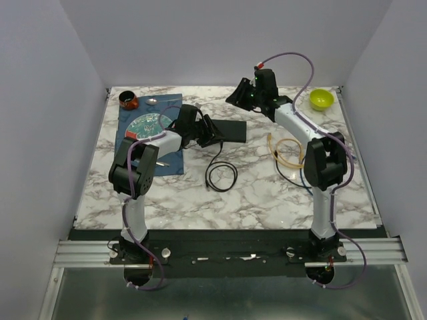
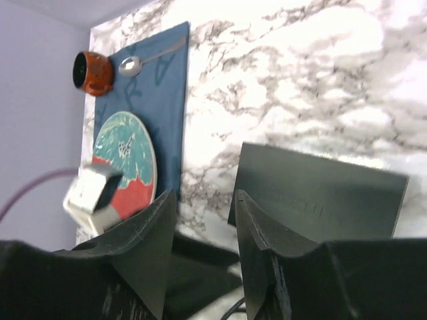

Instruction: Pull the plug from the switch port

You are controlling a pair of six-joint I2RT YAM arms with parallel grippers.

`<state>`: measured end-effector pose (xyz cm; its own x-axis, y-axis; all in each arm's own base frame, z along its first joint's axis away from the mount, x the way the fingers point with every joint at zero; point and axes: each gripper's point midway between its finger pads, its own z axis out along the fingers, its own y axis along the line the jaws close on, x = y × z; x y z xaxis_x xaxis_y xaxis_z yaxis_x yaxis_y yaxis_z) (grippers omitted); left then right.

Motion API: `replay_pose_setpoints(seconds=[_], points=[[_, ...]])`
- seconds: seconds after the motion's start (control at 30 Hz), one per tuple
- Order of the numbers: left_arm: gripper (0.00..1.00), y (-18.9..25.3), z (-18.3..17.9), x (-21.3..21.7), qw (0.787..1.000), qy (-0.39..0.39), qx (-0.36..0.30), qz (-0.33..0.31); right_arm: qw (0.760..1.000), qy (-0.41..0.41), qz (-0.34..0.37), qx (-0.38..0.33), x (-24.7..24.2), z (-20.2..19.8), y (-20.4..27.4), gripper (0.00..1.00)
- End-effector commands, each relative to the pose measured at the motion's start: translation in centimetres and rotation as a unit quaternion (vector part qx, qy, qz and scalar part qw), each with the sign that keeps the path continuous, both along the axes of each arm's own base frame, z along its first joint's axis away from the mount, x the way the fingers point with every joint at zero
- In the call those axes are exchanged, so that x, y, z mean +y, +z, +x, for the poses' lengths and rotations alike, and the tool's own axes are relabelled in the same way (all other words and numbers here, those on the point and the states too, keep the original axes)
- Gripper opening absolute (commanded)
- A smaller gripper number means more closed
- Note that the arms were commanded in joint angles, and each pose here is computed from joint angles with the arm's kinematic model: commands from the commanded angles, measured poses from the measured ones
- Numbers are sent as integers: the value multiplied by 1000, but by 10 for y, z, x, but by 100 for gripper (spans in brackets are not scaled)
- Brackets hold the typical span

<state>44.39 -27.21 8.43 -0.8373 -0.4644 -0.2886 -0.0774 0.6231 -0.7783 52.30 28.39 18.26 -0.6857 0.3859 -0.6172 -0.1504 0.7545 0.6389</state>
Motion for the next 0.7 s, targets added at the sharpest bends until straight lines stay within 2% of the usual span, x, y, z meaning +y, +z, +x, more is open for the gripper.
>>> replay_pose_setpoints(seconds=[0.0,0.13,0.23,0.33,0.53,0.67], points=[[61,-4,-5,-12,999,-28,-40,21,995,-30,-60,79,-29,19,-52,49],[70,-13,-8,-11,999,-29,-19,16,991,-28,-61,115,-29,18,-73,49],[83,-19,-10,-10,1000,-23,-9,10,990,-31,-62,127,-30,17,-83,48],[99,-11,-8,-4,999,-5,-29,12,989,-37,-68,126,-33,19,-87,48],[99,-21,-4,-2,999,-1,-10,32,987,-37,-73,141,-32,24,-104,48],[92,-29,-2,2,999,11,-1,43,983,-35,-79,164,-31,22,-123,47]])
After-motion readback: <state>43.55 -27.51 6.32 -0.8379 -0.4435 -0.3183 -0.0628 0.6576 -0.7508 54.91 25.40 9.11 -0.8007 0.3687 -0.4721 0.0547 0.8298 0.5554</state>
